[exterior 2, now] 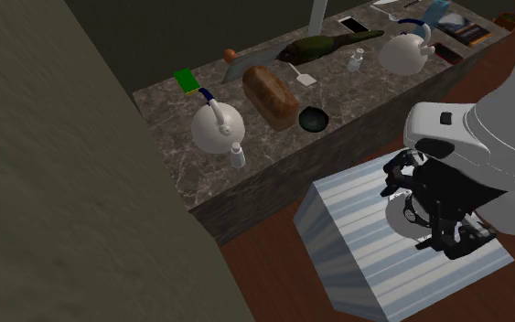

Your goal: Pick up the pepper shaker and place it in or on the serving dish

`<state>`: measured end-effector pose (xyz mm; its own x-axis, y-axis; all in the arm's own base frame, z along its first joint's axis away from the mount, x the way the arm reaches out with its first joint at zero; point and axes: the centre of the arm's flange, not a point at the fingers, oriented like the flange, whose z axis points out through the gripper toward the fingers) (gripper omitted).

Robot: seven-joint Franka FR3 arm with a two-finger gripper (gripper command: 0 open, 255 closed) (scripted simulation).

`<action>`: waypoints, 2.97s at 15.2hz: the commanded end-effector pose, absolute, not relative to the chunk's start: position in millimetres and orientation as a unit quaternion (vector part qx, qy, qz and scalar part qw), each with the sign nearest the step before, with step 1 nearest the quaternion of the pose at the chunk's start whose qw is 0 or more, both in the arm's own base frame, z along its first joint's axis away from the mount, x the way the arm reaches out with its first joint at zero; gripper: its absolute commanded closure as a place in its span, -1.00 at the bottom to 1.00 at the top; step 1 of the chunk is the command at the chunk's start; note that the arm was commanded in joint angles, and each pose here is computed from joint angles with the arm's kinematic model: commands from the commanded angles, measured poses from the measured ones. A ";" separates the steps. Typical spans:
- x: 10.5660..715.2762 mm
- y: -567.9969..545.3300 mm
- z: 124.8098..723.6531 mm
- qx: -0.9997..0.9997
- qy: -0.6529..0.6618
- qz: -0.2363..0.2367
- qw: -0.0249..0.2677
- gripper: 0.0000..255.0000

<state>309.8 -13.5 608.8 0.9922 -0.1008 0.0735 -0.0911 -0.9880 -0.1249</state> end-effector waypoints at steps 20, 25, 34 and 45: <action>408.2 -202.7 489.4 -0.995 0.077 -0.042 0.038 -1.00; 432.2 -254.2 459.3 -0.995 0.084 -0.043 0.032 -1.00; 473.3 -348.8 406.7 -0.994 0.098 -0.044 0.021 -1.00; 491.7 -384.6 350.3 -0.994 0.103 -0.044 0.017 -1.00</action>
